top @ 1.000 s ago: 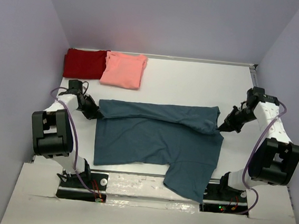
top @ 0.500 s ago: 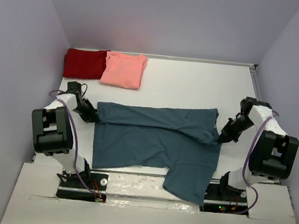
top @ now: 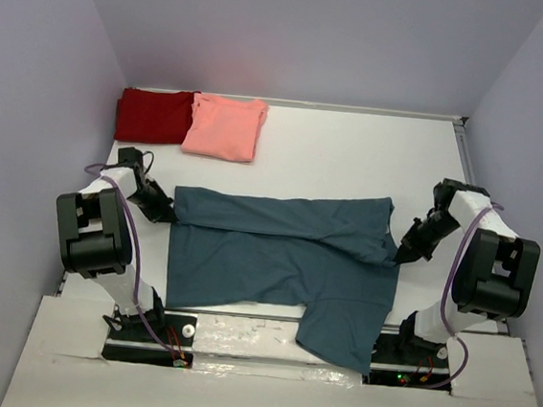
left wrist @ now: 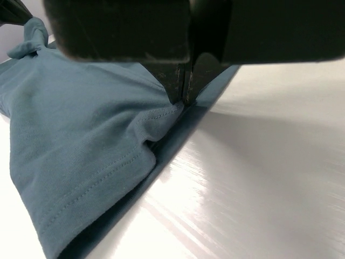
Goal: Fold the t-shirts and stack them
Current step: Fold the flattened tshirt in 1/3 of the way
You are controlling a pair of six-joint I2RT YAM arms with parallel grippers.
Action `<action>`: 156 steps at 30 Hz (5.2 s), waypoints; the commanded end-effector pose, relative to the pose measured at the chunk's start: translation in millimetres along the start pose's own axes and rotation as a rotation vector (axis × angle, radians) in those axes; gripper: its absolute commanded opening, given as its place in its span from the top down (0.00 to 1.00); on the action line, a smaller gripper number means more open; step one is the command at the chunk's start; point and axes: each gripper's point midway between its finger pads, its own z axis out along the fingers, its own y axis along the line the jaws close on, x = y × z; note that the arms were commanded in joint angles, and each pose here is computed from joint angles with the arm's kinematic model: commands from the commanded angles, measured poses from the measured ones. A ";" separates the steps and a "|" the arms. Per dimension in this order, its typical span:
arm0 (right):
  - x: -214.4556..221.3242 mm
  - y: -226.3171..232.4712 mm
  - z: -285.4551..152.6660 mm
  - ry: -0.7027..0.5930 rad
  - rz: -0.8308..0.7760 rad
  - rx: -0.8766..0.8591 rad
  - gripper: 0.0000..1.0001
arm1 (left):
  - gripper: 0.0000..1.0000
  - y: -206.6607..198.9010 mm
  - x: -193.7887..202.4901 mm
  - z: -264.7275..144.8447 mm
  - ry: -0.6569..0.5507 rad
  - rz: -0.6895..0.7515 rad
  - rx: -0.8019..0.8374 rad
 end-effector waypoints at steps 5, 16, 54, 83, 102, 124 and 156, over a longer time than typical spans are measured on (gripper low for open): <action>-6.2 -12.5 7.1 0.014 0.021 0.074 0.48 | 1.00 5.9 -10.8 -3.7 -0.007 0.011 -0.015; -43.1 23.5 -24.9 -0.122 -0.020 -0.034 0.38 | 0.48 -19.9 -16.2 -17.4 -0.035 0.061 0.112; -140.2 138.6 -13.0 -0.276 -0.172 -0.576 0.53 | 0.43 -92.1 -68.8 -86.6 -0.247 0.196 0.356; -145.6 130.0 17.5 -0.214 -0.116 -0.539 1.00 | 0.87 -144.2 48.2 11.5 0.323 0.255 0.606; -170.9 109.7 31.1 -0.263 -0.063 -0.366 1.00 | 1.00 -100.9 27.8 50.5 0.260 0.247 0.281; -260.3 155.4 19.5 -0.379 -0.071 -0.387 1.00 | 1.00 -170.3 -53.5 83.4 0.129 0.360 0.284; -142.2 240.0 -65.0 -0.158 -0.422 -0.718 0.33 | 1.00 -246.2 -15.1 -29.6 0.098 0.492 0.602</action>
